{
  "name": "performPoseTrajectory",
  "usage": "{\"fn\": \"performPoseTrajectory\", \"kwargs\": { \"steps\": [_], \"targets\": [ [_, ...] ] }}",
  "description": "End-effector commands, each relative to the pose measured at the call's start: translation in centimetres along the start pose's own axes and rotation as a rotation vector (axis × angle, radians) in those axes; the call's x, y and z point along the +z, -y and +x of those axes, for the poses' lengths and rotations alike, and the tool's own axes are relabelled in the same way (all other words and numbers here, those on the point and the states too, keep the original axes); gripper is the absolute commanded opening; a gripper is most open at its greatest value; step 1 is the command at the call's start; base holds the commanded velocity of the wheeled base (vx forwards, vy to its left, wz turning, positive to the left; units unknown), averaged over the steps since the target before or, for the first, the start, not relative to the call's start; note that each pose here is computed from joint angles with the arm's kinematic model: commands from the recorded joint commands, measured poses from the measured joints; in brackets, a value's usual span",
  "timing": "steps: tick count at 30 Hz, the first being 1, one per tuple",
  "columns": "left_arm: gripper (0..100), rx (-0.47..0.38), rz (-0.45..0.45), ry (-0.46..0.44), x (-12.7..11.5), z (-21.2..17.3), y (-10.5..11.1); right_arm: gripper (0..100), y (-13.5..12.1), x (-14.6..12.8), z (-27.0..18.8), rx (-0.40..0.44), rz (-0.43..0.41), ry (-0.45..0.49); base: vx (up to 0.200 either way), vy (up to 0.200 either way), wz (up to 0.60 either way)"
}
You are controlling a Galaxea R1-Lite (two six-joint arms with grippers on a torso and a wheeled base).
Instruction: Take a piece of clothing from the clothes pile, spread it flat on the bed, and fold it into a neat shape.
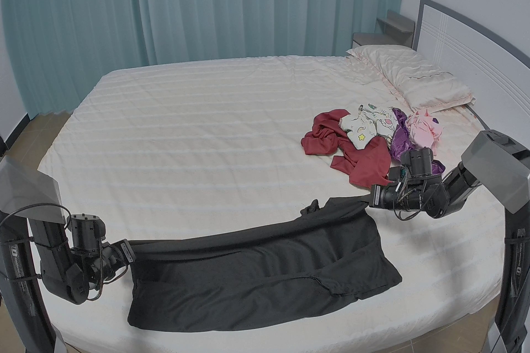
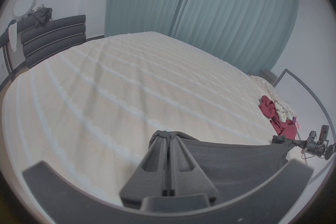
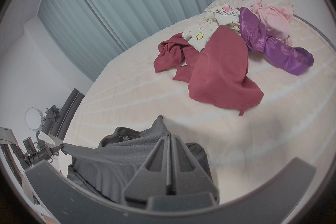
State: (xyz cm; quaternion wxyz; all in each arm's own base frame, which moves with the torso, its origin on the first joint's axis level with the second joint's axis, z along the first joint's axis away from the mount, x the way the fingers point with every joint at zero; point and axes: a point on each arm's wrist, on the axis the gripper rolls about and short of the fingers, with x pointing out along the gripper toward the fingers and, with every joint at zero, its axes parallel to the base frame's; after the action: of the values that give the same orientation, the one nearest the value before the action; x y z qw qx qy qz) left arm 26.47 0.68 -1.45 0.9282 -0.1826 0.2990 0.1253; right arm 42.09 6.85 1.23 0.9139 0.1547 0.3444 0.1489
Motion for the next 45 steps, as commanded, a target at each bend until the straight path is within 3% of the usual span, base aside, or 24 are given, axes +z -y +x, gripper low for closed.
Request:
{"fn": "performPoseTrajectory", "kwargs": {
  "steps": [1, 15, 33, 34, 45],
  "targets": [
    [0, 0.014, 0.005, -0.051, -1.1, -0.8, -0.4, 0, 0.0, -0.7, -0.8, -0.007, -0.009, -0.027, 0.000, 0.000, 0.00],
    [0, 0.032, 0.054, -0.188, -4.0, -1.9, -0.6, 0, 1.4, -3.7, -1.8, -0.035, -0.050, -0.127, 0.000, 0.000, 0.00],
    [0, 0.050, 0.091, -0.284, -6.0, -2.4, -0.8, 0, 1.9, -5.6, -2.0, -0.038, -0.062, -0.195, 0.000, 0.000, 0.00],
    [100, 0.053, 0.092, -0.291, -6.1, -2.3, -0.9, 100, 2.0, -5.7, -2.1, -0.040, -0.060, -0.197, 0.000, 0.000, 0.00],
    [100, 0.060, 0.080, -0.300, -6.5, -3.4, -1.3, 100, 2.1, -5.0, -3.5, -0.045, -0.049, -0.174, 0.000, 0.000, 0.00]
  ]
}}
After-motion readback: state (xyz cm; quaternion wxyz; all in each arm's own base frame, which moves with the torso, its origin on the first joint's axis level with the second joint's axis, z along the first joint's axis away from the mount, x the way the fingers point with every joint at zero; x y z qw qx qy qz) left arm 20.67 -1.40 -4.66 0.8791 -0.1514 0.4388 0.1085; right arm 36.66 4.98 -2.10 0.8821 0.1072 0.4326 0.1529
